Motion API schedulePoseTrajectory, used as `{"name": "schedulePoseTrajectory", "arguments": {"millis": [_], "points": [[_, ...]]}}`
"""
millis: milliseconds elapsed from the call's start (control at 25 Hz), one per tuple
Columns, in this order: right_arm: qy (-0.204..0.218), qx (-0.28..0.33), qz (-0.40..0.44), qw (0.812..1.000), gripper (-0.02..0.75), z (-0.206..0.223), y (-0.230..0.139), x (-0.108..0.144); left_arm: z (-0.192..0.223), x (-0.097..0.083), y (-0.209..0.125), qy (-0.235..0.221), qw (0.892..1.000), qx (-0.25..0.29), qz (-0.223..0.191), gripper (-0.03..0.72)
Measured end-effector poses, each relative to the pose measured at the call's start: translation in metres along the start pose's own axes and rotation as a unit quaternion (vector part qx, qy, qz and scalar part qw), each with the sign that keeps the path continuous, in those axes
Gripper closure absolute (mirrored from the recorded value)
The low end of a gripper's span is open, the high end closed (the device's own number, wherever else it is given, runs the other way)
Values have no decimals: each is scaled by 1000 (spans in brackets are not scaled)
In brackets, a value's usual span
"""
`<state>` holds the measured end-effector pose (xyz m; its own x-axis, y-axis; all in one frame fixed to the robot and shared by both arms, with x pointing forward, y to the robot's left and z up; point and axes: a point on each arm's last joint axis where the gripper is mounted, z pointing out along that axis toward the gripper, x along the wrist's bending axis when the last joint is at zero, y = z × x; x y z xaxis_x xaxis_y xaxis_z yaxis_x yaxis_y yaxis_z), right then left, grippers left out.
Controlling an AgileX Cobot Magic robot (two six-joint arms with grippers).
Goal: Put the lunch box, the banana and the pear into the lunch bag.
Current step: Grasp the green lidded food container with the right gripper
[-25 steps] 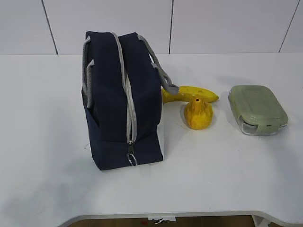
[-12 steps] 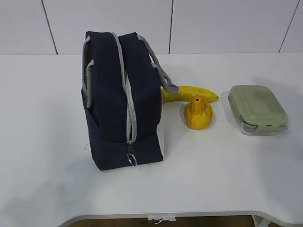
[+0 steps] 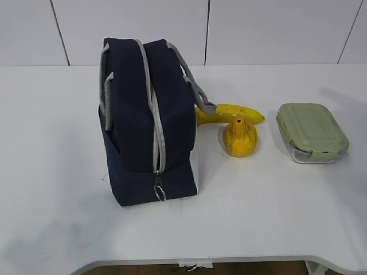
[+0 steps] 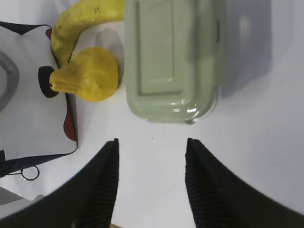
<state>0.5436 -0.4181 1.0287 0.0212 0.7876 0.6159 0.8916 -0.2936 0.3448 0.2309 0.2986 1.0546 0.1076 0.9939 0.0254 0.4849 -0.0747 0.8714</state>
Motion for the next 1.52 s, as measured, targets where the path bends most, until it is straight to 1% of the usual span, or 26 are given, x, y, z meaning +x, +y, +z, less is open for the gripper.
{"name": "schedulePoseTrajectory", "arguments": {"millis": [160, 320, 560, 840, 920, 1080, 1160, 1280, 1440, 1520], "points": [[7, -16, -10, 1000, 388, 4, 27, -15, 0, 0, 0, 0, 1000, 0, 0, 448], [6, -24, -16, 1000, 388, 7, 44, -25, 0, 0, 0, 0, 1000, 0, 0, 448], [8, -13, -7, 1000, 388, 16, 46, -35, 0, 0, 0, 0, 1000, 0, 0, 448], [8, -14, -8, 1000, 387, 16, 46, -35, 0, 0, 0, 0, 1000, 0, 0, 448], [8, -14, -9, 1000, 361, 15, 47, -34, 0, 0, 0, 0, 1000, 0, 0, 448], [11, -11, -4, 1000, 212, 19, 47, -38, 0, 0, 0, 0, 1000, 0, 0, 448], [14, -6, 4, 1000, 172, 24, 46, -43, 0, 0, 0, 0, 1000, 0, 0, 448], [21, 0, 16, 1000, 158, 32, 46, -50, 0, 0, 0, 0, 1000, 0, 0, 448], [47, -4, 39, 998, 156, 47, 47, -62, 0, 0, 0, 0, 1000, 0, 0, 448], [53, -1, 48, 997, 156, 54, 47, -68, 0, 0, 0, 0, 1000, 0, 0, 448]]}}
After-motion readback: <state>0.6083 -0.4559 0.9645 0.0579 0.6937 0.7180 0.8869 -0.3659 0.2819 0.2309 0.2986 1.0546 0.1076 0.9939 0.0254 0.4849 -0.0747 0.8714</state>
